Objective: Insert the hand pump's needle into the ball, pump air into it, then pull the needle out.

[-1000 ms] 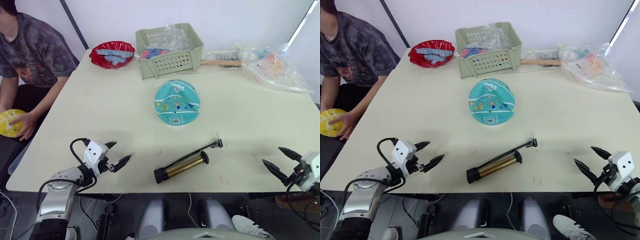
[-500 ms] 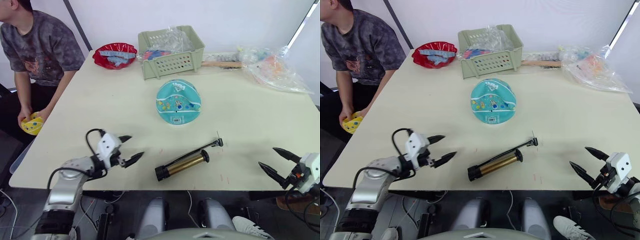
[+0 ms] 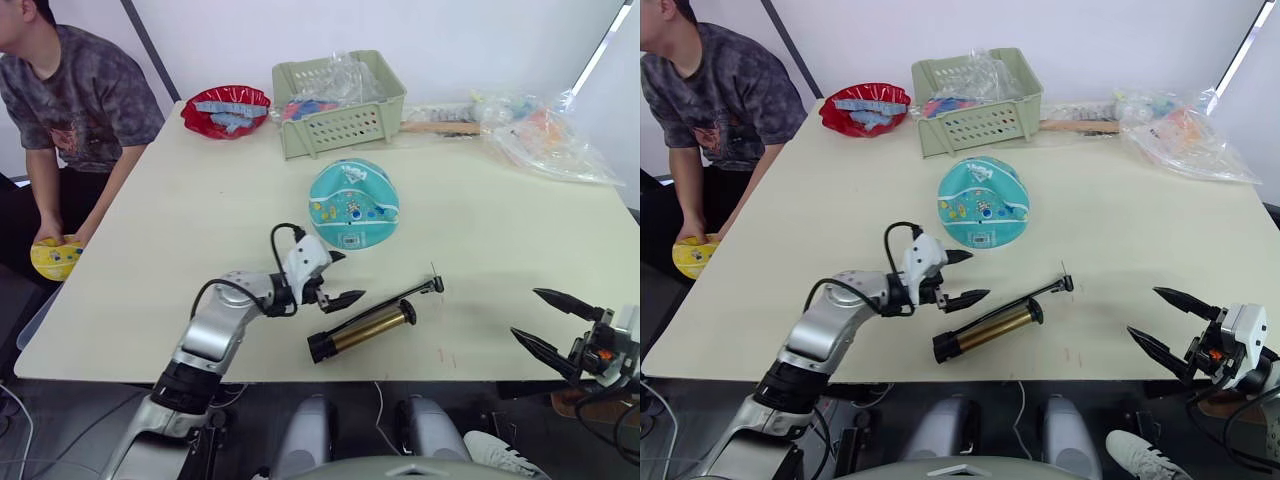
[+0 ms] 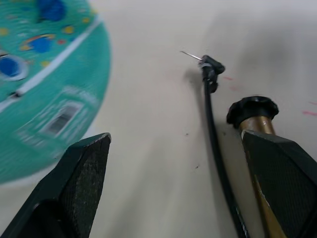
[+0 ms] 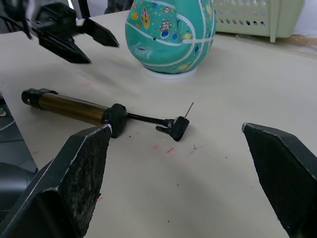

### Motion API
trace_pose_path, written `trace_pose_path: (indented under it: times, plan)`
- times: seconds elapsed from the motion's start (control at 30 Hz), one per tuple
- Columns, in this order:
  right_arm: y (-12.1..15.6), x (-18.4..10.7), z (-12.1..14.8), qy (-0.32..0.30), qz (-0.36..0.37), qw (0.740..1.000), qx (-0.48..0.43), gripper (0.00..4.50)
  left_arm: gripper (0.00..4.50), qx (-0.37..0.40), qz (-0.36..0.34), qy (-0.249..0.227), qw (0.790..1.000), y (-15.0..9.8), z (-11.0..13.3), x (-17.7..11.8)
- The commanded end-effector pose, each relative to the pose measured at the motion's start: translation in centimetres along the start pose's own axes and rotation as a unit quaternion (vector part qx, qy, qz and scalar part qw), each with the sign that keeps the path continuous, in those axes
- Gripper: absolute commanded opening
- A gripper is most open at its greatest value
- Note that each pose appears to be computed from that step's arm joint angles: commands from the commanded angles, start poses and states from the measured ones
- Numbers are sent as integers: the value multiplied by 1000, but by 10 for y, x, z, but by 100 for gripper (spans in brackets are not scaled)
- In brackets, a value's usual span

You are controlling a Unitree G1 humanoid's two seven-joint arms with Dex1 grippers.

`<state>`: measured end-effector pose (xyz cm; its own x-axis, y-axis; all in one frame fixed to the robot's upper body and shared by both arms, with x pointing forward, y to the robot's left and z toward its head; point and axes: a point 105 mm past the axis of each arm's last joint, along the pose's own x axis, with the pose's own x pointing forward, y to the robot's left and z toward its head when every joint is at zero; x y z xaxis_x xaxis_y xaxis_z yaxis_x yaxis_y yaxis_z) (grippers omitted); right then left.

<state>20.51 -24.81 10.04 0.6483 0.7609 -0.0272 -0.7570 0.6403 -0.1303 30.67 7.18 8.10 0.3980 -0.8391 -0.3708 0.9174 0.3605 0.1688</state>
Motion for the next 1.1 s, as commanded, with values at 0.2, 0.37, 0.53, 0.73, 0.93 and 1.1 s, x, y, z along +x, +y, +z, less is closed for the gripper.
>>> trace_pose_path:
  times: [0.2, 0.37, 0.53, 0.73, 0.93, 1.1]
  plan:
    - [-3, -2, 17, -7, -10, 999, -36, 443, 450, 43, -17, 50, 998, -4, 1, 62]
    - [-1, -5, 17, -10, -23, 999, -38, 443, 450, 51, -19, 72, 996, -10, -7, 87]
    - [-1, -11, 14, -6, -39, 998, -39, 443, 450, 62, -29, 83, 994, -21, -13, 108]
    - [-2, -18, 9, -1, -60, 997, -39, 443, 450, 55, -23, 87, 994, -29, -14, 125]
    - [-4, -22, 6, 3, -70, 996, -48, 450, 247, 31, -47, 89, 994, -41, -11, 135]
    - [-5, -21, 2, 3, -74, 996, -50, 450, 43, 36, -55, 83, 994, -48, -8, 136]
